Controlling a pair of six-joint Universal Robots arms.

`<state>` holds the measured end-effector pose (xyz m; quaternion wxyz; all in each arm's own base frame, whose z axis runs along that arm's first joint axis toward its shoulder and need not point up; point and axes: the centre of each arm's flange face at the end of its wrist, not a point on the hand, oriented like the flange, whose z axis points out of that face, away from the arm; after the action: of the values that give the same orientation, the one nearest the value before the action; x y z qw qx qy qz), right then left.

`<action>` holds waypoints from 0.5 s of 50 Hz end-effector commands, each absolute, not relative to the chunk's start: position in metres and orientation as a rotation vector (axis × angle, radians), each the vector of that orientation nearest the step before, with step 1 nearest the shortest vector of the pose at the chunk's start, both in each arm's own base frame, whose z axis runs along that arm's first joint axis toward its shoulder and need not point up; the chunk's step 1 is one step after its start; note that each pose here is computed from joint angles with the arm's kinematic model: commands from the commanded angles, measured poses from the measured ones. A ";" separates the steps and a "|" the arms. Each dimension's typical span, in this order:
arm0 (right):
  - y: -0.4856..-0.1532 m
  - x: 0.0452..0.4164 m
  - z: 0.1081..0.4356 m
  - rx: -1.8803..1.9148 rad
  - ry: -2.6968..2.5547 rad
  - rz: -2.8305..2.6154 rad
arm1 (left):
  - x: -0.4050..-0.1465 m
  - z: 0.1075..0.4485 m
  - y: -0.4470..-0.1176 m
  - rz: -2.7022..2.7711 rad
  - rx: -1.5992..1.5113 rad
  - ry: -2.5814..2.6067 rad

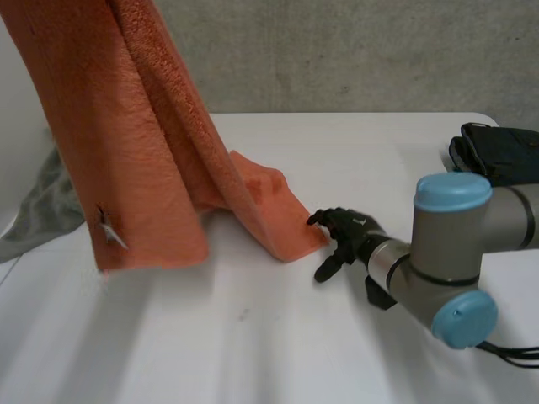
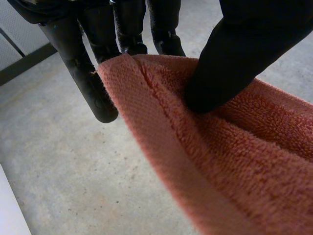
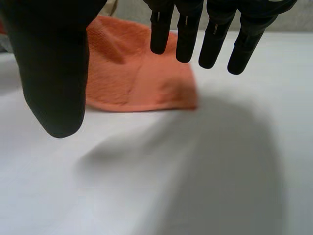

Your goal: Fold the laundry.

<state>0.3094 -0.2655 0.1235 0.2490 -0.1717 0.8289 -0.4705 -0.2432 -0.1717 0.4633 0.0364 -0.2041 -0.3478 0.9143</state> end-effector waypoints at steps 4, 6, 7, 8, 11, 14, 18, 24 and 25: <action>-0.247 0.353 0.118 -0.312 2.097 -1.195 | -0.242 0.474 -0.169 2.822 -0.609 -1.033; -0.250 0.360 0.112 -0.294 2.082 -1.211 | -0.241 0.477 -0.168 2.825 -0.603 -1.029; -0.252 0.362 0.110 -0.287 2.079 -1.225 | -0.241 0.478 -0.167 2.825 -0.602 -1.024; -0.252 0.365 0.109 -0.283 2.078 -1.234 | -0.241 0.479 -0.167 2.824 -0.599 -1.025; -0.259 0.374 0.105 -0.244 2.061 -1.296 | -0.240 0.481 -0.166 2.825 -0.591 -1.023; -0.268 0.378 0.098 -0.196 2.055 -1.330 | -0.240 0.483 -0.164 2.821 -0.586 -1.019; -0.275 0.381 0.102 -0.181 2.031 -1.367 | -0.239 0.484 -0.162 2.818 -0.579 -1.015; -0.288 0.353 0.133 -0.186 2.040 -1.485 | -0.238 0.481 -0.165 2.820 -0.579 -1.036; -0.295 0.344 0.145 -0.198 2.035 -1.531 | -0.237 0.480 -0.166 2.824 -0.572 -1.047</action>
<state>0.3772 -0.2754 0.1044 0.3308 -0.0695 0.7803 -0.5262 -0.2394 -0.1628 0.4832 0.0447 -0.1901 -0.3336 0.9223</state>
